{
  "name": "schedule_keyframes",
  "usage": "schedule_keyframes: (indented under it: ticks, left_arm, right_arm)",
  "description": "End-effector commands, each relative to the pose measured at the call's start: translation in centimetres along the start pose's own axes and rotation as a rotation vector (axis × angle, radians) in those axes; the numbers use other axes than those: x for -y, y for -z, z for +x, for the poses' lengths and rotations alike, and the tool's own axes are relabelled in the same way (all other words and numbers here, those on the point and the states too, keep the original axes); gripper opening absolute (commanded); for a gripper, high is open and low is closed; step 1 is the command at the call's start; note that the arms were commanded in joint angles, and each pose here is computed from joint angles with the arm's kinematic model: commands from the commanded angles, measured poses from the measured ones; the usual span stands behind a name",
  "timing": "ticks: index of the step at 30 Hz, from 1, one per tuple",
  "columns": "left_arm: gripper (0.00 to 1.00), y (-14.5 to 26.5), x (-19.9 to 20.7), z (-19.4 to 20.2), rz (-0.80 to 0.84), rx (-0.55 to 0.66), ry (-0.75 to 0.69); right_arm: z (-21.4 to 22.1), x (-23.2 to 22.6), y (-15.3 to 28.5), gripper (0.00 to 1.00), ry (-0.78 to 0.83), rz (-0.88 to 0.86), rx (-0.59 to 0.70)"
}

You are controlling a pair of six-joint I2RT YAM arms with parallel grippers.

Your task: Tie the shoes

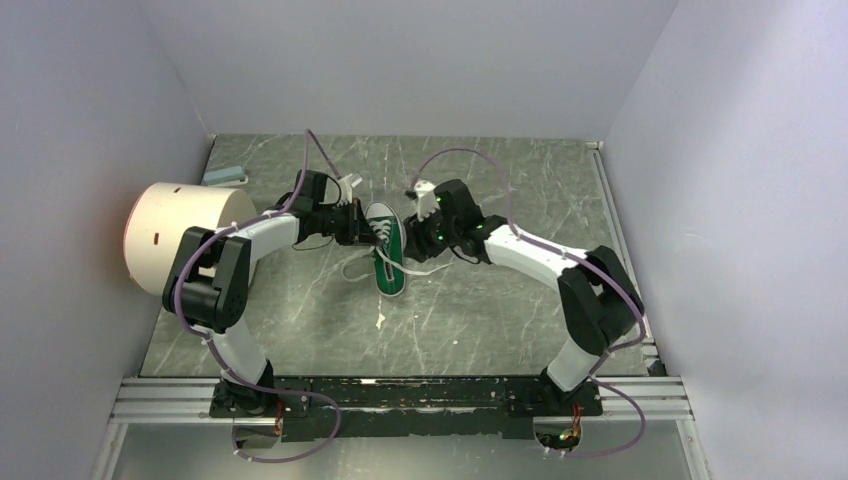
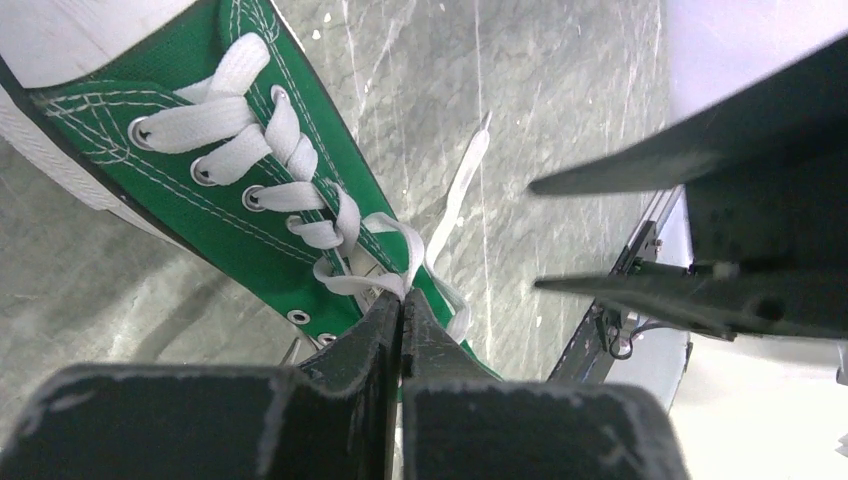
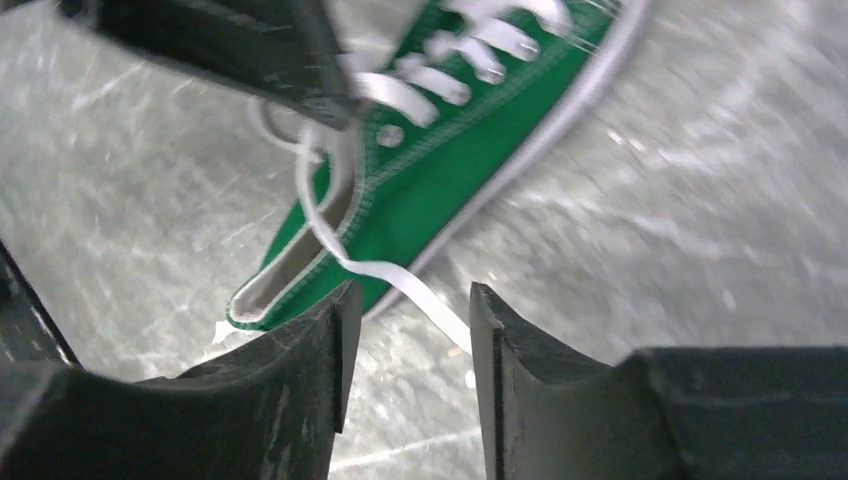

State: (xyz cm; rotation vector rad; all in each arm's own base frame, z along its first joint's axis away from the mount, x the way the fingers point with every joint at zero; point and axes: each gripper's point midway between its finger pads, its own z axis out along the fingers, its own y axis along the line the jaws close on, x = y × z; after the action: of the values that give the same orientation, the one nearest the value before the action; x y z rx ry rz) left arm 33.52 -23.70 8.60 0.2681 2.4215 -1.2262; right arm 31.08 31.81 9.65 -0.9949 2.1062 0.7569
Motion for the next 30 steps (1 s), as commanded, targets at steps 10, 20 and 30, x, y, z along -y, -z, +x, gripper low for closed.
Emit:
schedule_keyframes:
  ticks: [10,20,30]
  left_arm:
    - [0.05,0.2,2.5,-1.1,0.065,-0.007,0.031]
    - [0.05,-0.5,2.7,-0.8,0.062,-0.01,0.033]
    - [0.05,-0.6,2.4,-0.6,0.053,-0.016,0.014]
  right_arm:
    - [7.7,7.9,3.0,0.55,-1.119,0.638,-0.221]
    - [10.7,8.1,2.9,0.54,-1.304,0.945,-0.348]
    - [10.6,8.1,3.4,0.56,-1.294,1.001,-0.322]
